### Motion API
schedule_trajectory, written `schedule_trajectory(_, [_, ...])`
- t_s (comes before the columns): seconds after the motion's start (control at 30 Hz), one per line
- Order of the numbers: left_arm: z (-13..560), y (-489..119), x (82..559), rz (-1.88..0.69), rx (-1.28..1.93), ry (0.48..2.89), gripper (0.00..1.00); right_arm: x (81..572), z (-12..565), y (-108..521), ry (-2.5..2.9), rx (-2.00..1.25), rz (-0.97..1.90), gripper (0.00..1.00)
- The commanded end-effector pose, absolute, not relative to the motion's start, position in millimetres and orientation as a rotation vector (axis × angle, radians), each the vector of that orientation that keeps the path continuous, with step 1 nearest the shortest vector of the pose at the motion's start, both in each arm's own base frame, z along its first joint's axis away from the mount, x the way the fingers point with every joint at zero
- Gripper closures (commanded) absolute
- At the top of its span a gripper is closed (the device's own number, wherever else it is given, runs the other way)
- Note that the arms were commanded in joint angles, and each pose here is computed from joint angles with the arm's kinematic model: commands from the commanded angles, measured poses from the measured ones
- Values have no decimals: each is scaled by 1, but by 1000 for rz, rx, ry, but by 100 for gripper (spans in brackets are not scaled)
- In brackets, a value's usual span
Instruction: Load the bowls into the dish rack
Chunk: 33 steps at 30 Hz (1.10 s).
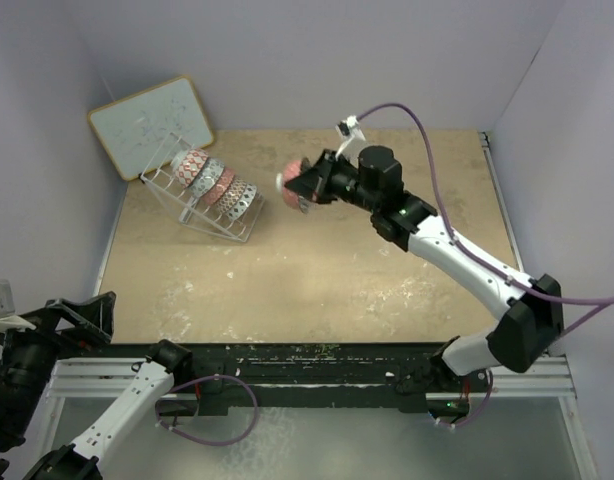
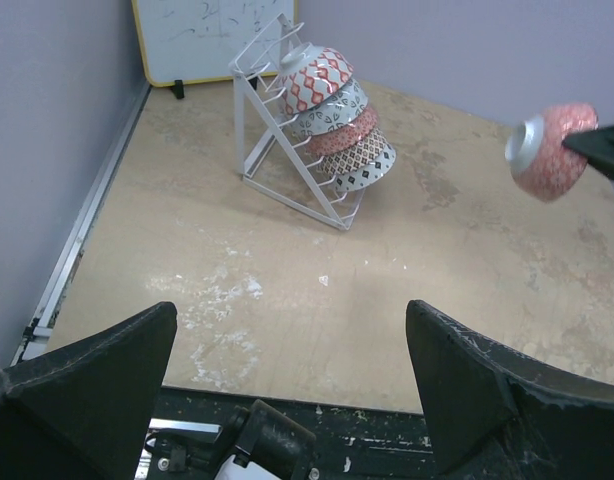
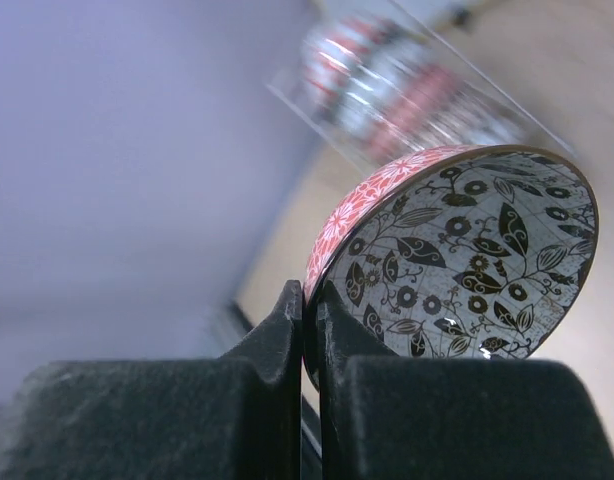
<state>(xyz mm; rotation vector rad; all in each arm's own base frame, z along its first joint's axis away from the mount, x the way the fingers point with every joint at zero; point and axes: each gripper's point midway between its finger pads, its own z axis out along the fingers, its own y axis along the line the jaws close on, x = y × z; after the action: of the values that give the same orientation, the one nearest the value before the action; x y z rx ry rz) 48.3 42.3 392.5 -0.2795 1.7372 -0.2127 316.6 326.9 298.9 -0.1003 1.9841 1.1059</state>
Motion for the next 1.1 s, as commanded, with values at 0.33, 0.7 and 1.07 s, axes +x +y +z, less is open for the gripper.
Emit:
schedule_trajectory(0.33, [408,43,54,-200,-283,1729,1,324,509,449,888,-357,2162,100])
schedule_trajectory(0.7, [410,47,49,-193,-283,1722,1,368,483,498,791,-102,2297,97])
schedule_trajectory(1.07, [410,47,44,-209,-281,1712,1,383,442,536,907,9,2289,97])
